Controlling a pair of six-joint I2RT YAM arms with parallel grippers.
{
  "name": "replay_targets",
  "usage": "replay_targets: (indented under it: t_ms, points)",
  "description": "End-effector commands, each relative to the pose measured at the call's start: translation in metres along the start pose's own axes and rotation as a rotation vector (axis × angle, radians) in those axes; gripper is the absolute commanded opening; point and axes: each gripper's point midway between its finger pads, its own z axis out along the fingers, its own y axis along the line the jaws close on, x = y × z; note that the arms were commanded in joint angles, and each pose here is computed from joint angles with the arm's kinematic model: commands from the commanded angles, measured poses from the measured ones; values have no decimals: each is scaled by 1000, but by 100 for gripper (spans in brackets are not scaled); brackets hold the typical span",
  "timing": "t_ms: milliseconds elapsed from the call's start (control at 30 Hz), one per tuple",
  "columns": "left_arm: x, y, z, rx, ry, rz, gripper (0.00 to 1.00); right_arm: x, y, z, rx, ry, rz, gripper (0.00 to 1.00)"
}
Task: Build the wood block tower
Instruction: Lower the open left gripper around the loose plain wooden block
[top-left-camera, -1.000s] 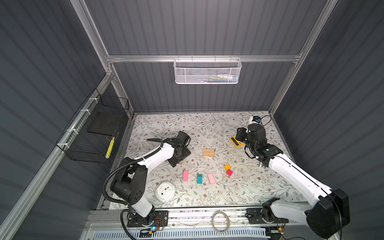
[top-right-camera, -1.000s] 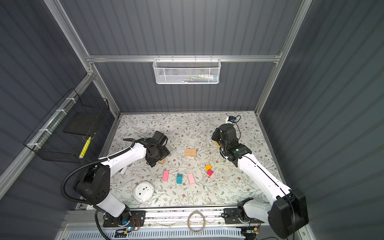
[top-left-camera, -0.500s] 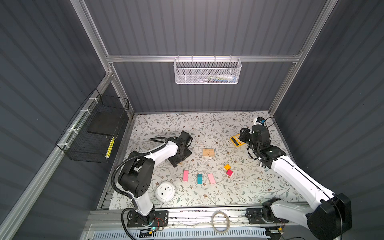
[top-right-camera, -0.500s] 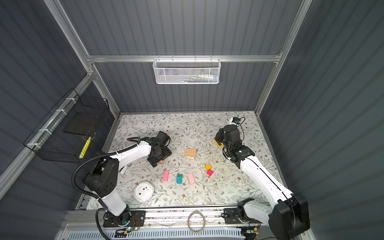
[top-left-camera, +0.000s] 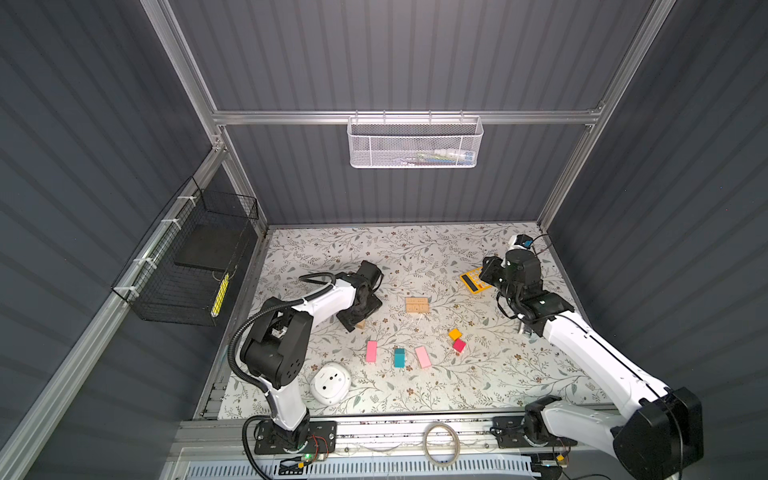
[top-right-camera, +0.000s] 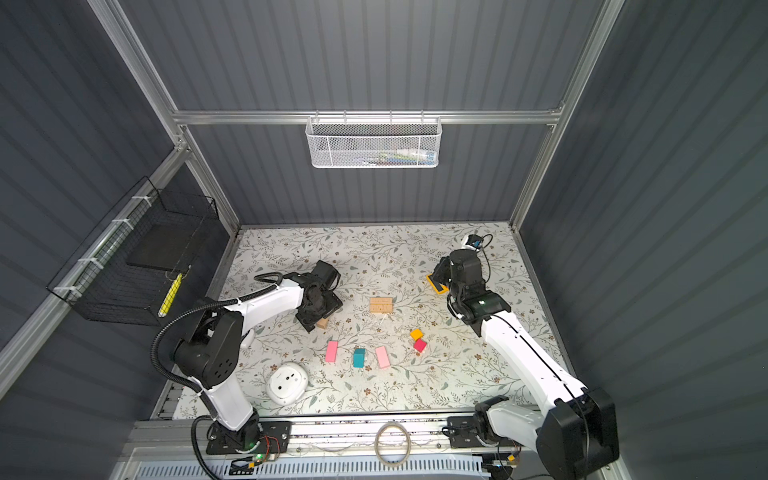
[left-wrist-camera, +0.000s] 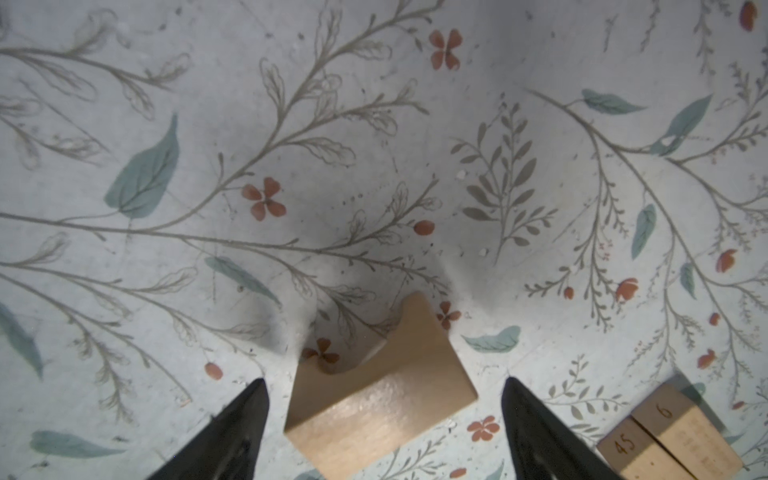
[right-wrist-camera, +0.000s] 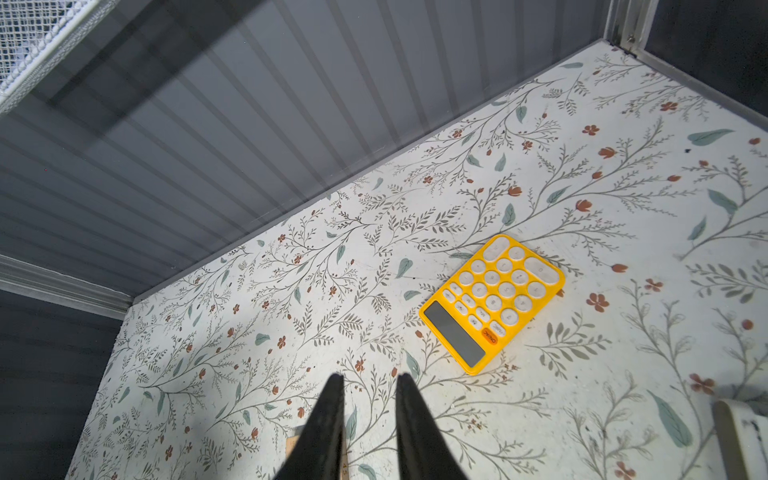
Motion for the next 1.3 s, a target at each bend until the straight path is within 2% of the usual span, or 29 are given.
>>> replay_targets:
  t_ms: [0,567,900,1267]
  points:
    - [-4,-8,3,12,5,-17,87,1,-3,1,0,1,8,26]
    - [-10,-13,9,25,8,-7,83,4,-7,4,8,11,16,26]
    - [-2,0,-2,22,23,-43,92,7,-3,8,-7,28,27,25]
    - [10,1,-5,66,47,-97,96,7,-2,6,-14,28,30,25]
